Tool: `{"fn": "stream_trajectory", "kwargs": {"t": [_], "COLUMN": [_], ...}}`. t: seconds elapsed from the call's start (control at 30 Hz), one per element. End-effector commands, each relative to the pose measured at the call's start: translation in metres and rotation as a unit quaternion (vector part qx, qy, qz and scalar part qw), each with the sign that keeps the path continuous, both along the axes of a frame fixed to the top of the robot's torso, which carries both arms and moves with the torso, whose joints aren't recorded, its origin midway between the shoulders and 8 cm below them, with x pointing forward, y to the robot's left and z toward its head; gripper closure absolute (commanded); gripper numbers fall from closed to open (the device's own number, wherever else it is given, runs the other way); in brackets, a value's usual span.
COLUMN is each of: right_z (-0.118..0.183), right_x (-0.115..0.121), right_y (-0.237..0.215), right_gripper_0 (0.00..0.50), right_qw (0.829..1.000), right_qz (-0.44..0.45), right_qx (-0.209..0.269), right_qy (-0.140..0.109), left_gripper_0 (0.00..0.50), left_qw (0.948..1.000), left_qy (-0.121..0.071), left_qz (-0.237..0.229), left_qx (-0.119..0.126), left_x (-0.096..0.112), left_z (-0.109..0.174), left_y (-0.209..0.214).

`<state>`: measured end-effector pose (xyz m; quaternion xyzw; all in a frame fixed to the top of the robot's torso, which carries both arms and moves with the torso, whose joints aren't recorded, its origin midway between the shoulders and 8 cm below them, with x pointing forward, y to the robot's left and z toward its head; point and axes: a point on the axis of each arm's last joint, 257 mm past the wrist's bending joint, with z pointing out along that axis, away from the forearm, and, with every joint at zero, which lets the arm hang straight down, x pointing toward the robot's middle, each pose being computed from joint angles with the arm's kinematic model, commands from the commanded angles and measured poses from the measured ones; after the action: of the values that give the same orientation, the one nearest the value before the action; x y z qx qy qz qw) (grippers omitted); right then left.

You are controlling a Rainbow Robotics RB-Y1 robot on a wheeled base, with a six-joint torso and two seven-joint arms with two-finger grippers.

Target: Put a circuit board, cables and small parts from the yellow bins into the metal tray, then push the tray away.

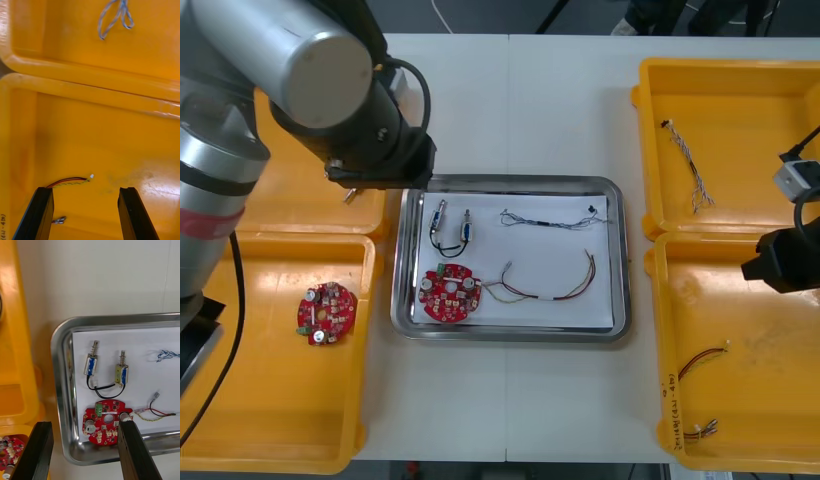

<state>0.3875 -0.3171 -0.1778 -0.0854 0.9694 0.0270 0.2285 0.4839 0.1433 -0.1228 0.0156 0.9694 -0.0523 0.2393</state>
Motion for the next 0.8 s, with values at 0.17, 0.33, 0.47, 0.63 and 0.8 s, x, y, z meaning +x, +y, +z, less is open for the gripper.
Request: {"fn": "stream_trajectory", "kwargs": {"t": [0.17,0.33,0.47,0.63,0.8], "right_z": [0.027,0.027,0.024,0.017,0.006], "right_x": [0.020,0.024,0.020,0.008,-0.006], "right_y": [0.061,0.093,0.126,0.168,0.198], "right_gripper_0": [0.000,0.000,0.000,0.000,0.000], "right_qw": [0.995,0.987,0.974,0.953,0.929], "right_qz": [0.095,0.146,0.208,0.283,0.344], "right_qx": [-0.032,-0.060,-0.088,-0.111,-0.137], "right_qy": [-0.022,-0.022,-0.018,-0.008,-0.001], "left_gripper_0": [0.000,0.000,0.000,0.000,0.000], "left_qw": [0.9975,0.9967,0.9958,0.9958,0.9956], "left_qy": [-0.035,-0.030,-0.020,-0.004,0.000], "left_qz": [-0.055,-0.064,-0.073,-0.073,-0.065], "left_qx": [0.028,0.040,0.051,0.056,0.067], "left_x": [-0.004,-0.014,-0.026,-0.042,-0.051], "left_z": [0.034,0.031,0.027,0.020,0.017], "left_y": [0.065,0.095,0.123,0.147,0.165]}}
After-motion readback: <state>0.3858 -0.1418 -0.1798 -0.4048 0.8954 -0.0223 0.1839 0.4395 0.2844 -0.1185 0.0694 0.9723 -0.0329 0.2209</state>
